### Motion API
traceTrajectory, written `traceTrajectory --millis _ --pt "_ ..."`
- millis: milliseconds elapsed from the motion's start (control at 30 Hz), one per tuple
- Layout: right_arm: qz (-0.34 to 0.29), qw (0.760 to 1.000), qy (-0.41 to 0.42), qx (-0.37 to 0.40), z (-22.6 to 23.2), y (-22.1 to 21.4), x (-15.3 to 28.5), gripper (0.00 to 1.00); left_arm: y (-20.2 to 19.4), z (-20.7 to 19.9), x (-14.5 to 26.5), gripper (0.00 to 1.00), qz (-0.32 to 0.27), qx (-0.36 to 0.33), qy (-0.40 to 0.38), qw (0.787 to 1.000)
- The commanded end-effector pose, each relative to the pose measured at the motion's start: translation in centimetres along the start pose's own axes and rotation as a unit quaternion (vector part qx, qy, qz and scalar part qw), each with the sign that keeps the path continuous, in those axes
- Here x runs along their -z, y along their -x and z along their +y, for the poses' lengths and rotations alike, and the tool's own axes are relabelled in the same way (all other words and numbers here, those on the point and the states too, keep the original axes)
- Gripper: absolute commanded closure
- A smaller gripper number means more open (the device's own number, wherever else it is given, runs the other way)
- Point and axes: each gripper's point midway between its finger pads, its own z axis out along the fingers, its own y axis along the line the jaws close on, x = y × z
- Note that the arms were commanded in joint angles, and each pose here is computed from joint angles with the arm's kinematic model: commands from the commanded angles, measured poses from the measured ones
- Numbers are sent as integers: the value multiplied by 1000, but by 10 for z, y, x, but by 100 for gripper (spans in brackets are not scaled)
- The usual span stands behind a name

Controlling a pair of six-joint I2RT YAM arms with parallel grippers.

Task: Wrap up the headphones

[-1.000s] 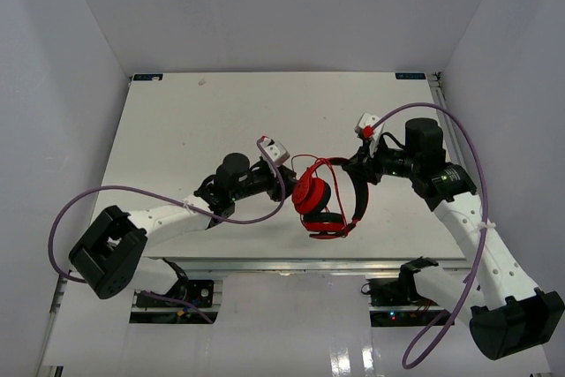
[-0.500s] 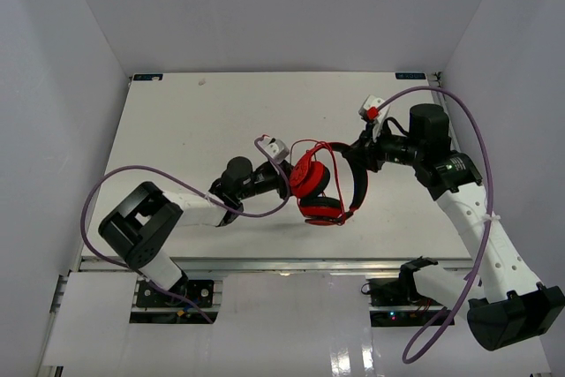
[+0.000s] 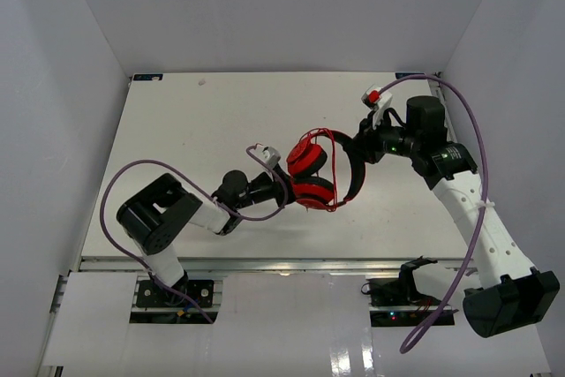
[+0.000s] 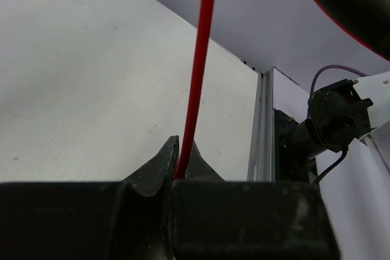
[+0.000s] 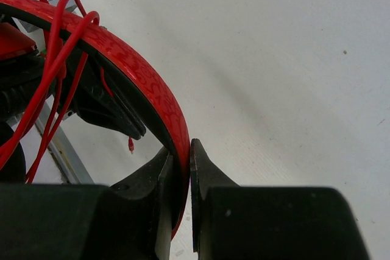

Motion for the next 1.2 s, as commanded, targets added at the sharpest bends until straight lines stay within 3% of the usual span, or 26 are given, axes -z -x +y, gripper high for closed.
traceTrajectory --millis 0,200,667,1167 --pt "-39 997 -49 -46 -22 20 -9 92 20 -18 -2 100 -66 15 -41 997" --pt "-34 987 -99 -125 -48 2 -30 92 6 -18 -8 100 -68 30 -27 997" --pt "-3 956 -206 -209 -103 -39 -56 92 0 -9 9 100 -89 35 27 995" --pt "28 937 -274 -217 -149 -68 -98 92 -22 11 -17 90 19 39 64 997"
